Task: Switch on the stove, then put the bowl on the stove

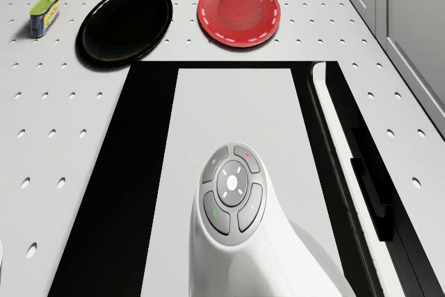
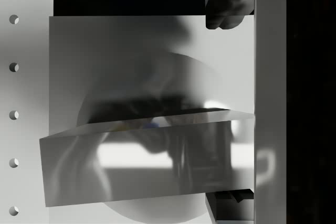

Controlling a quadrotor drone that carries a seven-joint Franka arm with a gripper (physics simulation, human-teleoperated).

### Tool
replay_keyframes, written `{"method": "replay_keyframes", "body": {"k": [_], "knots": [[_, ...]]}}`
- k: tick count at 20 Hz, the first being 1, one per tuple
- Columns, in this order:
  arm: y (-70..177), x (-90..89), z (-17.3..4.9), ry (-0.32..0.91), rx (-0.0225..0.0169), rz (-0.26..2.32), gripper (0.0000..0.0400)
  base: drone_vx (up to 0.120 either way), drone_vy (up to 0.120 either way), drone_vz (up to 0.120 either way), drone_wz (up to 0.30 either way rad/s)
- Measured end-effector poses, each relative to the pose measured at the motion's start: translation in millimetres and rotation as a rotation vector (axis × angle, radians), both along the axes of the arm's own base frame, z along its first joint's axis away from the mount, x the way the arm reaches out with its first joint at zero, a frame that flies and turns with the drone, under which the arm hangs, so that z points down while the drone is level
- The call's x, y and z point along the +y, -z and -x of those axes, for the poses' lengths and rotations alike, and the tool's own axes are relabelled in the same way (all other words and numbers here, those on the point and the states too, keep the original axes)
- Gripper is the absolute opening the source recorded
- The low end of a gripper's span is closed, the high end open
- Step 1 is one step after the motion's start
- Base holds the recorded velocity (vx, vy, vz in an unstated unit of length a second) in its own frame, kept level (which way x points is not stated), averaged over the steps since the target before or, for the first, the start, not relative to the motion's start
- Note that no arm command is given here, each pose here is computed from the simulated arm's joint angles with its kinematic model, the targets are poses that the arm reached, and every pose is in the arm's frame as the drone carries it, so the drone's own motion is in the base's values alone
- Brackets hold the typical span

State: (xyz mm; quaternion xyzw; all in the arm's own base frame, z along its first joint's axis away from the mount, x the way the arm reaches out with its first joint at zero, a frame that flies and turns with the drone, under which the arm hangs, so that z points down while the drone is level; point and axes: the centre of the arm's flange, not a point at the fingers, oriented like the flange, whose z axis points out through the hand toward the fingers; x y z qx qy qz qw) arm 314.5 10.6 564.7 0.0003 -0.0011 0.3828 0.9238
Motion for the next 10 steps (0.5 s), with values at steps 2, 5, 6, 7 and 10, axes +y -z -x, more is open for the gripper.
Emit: {"method": "replay_keyframes", "body": {"k": [2, 5, 6, 7, 10], "knots": [[0.0, -0.2, -0.1, 0.000, 0.0000, 0.000, 0.0400, 0.000, 0.000, 0.000, 0.000], [0.0, -1.6, -0.2, 0.000, 0.0000, 0.000, 0.0400, 0.000, 0.000, 0.000, 0.000], [0.0, -3.6, -0.2, 0.000, 0.0000, 0.000, 0.0400, 0.000, 0.000, 0.000, 0.000], [0.0, -6.0, -0.2, 0.000, 0.0000, 0.000, 0.0400, 0.000, 0.000, 0.000, 0.000], [-0.1, -10.5, -0.3, 0.010, 0.0003, -0.001, 0.0400, 0.000, 0.000, 0.000, 0.000]]}}
